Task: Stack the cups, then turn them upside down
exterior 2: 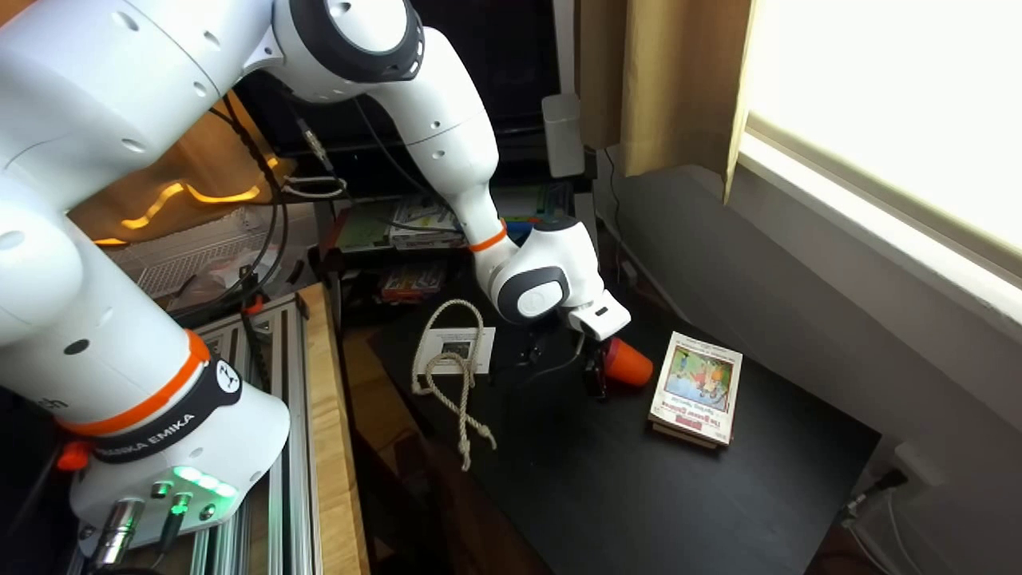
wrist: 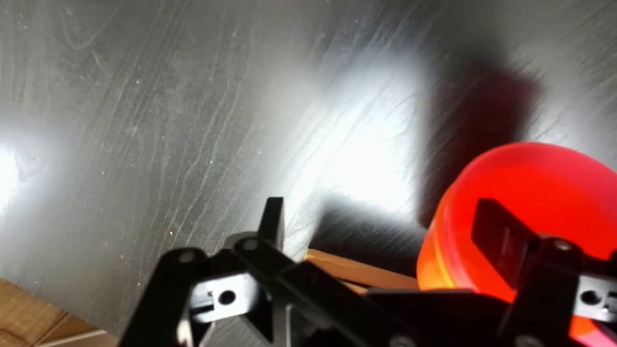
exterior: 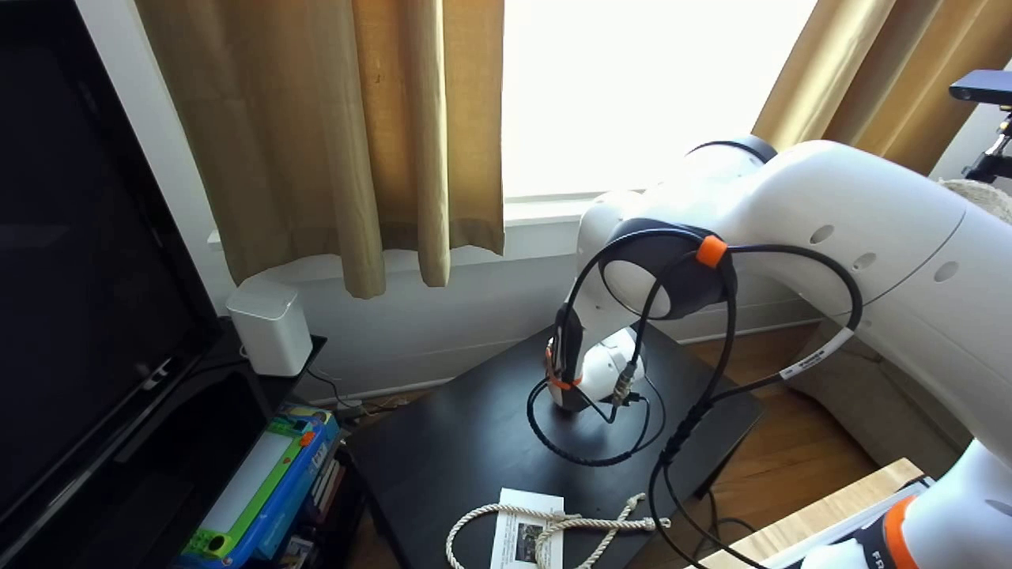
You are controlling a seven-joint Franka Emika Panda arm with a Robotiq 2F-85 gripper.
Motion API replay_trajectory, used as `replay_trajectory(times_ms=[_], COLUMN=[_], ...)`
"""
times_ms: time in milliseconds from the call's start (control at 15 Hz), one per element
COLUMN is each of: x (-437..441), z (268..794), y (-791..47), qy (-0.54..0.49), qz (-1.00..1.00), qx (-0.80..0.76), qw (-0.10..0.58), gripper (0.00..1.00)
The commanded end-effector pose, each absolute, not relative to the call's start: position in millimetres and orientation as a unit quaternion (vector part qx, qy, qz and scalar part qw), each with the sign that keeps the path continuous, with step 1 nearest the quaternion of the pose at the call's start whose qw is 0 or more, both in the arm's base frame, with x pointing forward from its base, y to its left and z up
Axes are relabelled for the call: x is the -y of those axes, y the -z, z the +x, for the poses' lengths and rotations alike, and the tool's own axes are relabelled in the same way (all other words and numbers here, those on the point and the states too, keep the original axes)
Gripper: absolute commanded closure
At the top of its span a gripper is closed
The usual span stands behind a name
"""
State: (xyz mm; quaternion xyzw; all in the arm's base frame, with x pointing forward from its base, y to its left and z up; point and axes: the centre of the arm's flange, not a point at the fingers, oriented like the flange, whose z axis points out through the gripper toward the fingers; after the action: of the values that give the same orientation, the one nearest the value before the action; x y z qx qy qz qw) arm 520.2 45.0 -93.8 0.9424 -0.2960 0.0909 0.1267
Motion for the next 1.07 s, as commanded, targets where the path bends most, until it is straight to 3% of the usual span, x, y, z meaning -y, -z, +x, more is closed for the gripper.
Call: replay_trajectory(times_ms=[0,533,1000], x=[-45,-50,-48], z=[518,512,538], y=[92,88,28], qy=[-0.054,0.023,0.004], qz=[0.943,0.943,0.962], qx=[0.308,0.320,0.275], qw=[0.114,0.085,-0.002], gripper=[0.00,0.00,0.00])
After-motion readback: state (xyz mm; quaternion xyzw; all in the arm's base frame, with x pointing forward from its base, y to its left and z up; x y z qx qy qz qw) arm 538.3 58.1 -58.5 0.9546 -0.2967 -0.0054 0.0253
